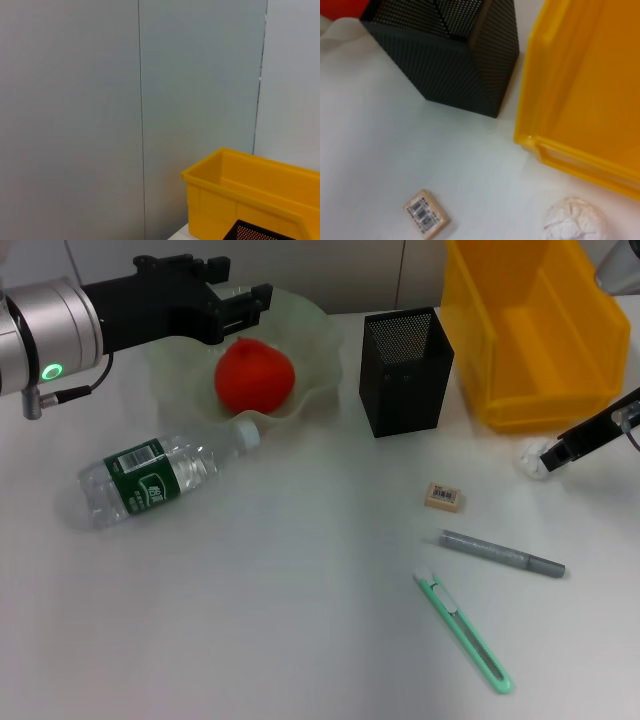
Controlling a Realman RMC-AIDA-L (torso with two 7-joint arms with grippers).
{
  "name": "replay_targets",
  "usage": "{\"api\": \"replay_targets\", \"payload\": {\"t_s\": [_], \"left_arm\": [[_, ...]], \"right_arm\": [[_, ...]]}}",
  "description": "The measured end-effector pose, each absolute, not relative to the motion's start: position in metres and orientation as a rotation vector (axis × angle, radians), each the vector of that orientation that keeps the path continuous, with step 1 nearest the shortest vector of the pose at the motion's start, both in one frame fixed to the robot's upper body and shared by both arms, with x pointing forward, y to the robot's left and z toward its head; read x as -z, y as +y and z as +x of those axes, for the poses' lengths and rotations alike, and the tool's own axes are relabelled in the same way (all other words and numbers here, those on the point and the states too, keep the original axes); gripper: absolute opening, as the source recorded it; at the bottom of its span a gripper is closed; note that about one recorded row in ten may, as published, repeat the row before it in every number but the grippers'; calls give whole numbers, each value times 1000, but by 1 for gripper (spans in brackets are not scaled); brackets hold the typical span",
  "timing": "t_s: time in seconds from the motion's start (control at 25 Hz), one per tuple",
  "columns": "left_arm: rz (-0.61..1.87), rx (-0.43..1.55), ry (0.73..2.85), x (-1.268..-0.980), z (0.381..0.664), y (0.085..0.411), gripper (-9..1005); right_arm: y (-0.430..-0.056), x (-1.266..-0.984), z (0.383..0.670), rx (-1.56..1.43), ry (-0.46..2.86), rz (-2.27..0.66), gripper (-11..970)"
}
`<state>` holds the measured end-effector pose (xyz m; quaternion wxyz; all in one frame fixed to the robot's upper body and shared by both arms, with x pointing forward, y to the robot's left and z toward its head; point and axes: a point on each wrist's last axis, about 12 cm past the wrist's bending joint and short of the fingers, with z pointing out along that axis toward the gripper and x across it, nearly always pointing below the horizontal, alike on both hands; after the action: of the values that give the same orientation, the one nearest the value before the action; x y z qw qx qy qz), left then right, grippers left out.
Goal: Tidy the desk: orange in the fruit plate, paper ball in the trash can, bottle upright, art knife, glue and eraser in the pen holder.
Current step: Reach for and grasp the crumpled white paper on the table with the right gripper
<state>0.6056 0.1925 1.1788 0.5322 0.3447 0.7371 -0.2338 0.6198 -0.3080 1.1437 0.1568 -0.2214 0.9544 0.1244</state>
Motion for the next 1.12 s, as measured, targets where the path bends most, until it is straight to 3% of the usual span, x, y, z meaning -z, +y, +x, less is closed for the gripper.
{"api": "replay_targets", "payload": {"t_s": [0.32,0.52,1.12], "left_arm": [[821,557,1753,-1180,605,194,572],[817,555,1757,-1179,604,195,572],[819,548,1760,-1176,602,198,572]], "right_arm": [[-307,-1150,615,-430,2764,-602,105],[-312,-1157,613,-410,2736,-565,303],[-317,-1167,619,-440,2785,-531,590]]}}
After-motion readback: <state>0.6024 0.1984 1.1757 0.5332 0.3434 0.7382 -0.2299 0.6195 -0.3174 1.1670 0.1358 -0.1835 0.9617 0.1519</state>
